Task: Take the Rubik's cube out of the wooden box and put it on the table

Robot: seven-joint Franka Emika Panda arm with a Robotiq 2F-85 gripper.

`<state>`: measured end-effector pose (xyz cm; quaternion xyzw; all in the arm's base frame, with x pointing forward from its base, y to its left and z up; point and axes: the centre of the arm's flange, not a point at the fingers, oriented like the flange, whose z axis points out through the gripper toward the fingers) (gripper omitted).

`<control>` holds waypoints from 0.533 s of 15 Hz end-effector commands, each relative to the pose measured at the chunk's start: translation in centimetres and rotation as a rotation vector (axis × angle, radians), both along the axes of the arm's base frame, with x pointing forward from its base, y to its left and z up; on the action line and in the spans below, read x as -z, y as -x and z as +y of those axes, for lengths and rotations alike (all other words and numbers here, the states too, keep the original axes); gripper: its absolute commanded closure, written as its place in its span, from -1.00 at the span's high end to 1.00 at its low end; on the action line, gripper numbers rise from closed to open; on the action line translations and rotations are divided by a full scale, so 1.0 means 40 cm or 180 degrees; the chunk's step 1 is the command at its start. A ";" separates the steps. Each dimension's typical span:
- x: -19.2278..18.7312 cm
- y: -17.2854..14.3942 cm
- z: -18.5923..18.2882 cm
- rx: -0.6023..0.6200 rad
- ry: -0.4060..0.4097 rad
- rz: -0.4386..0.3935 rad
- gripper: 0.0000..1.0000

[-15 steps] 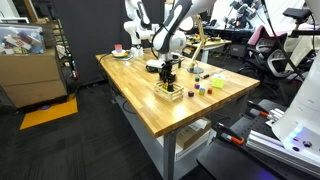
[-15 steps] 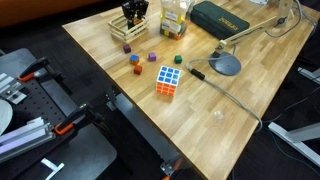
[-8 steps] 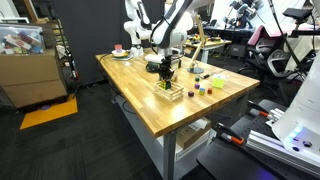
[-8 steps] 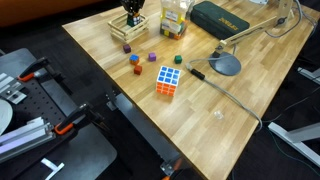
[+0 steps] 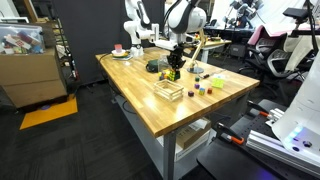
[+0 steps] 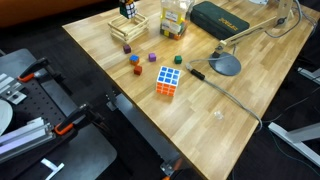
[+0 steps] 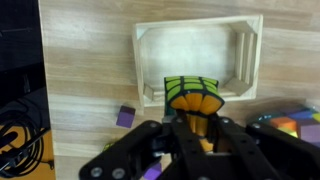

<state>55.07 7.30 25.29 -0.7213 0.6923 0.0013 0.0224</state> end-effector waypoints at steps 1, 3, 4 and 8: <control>-0.033 0.065 -0.095 0.0378 0.0104 -0.0256 -0.89; -0.035 0.064 -0.160 0.0579 0.0157 -0.0320 -0.89; -0.027 0.057 -0.185 0.0679 0.0175 -0.0327 -0.89; 0.027 0.032 -0.246 0.0920 0.0188 -0.0231 -0.61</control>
